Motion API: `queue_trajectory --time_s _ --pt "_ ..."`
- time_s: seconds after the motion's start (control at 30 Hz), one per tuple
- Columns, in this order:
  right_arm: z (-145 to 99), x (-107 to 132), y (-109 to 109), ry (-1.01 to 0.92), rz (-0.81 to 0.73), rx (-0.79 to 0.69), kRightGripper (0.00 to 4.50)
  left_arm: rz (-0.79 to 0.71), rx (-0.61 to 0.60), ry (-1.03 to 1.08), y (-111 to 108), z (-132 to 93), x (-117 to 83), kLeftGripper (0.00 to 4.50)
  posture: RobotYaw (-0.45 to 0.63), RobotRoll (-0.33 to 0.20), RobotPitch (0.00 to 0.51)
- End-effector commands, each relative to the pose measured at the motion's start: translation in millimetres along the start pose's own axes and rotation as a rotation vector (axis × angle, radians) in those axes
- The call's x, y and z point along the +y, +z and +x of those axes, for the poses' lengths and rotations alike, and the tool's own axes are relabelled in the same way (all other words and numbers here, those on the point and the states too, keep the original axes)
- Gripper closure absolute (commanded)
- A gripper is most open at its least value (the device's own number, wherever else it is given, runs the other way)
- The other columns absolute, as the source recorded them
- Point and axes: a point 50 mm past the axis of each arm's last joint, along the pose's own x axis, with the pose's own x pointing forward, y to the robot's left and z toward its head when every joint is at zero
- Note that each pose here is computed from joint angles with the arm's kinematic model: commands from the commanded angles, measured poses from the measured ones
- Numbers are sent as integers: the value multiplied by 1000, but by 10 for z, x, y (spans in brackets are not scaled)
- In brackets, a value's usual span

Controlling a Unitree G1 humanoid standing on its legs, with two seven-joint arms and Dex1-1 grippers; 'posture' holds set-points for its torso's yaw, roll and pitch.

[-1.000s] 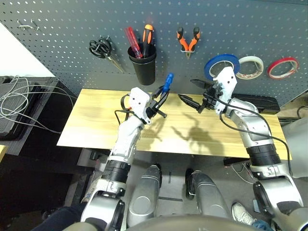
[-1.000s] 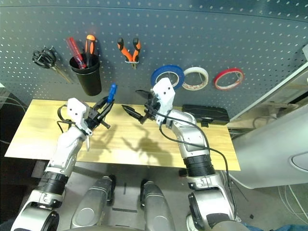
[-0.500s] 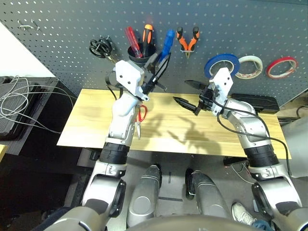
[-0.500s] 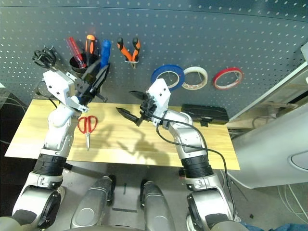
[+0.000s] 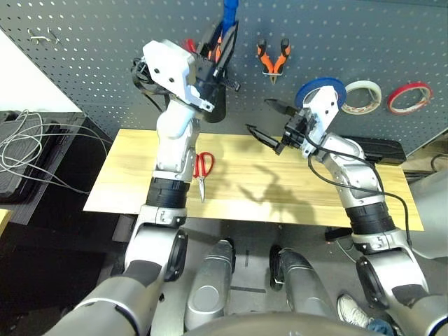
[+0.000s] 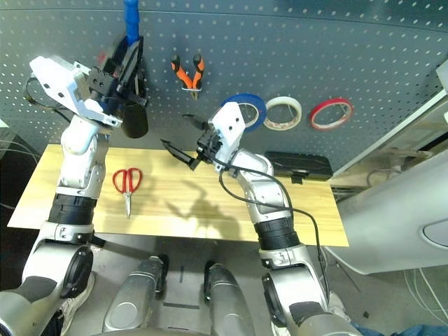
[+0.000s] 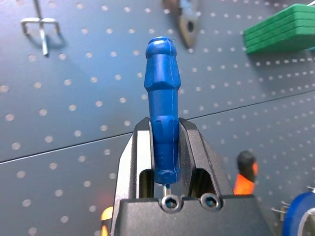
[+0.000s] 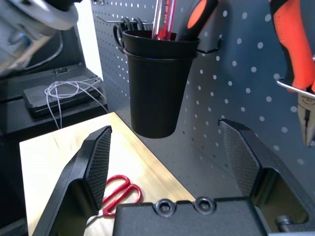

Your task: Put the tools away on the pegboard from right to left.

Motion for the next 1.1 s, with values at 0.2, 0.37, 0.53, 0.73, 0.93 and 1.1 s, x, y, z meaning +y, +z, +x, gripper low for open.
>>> queue_trajectory --time_s 0.2,0.37,0.53,0.73,0.93,1.1 --pt "41 21 25 1 -2 -21 0 55 -14 86 -71 13 153 3914 103 0 221" --pt "67 23 40 -4 -5 -31 0 91 39 83 -239 -73 133 3914 102 0 223" --pt "72 23 47 -9 -6 -35 0 88 122 113 -422 -170 134 3914 97 0 225" --pt "58 10 52 -19 -8 -34 0 85 67 118 -302 -113 145 2238 91 0 228" --pt "14 3 17 -29 -3 -17 0 47 -1 -100 -19 -107 -36 247 92 0 233" --pt "-27 -8 -30 -37 1 0 0 -77 108 -245 16 -210 -135 23 93 0 232"
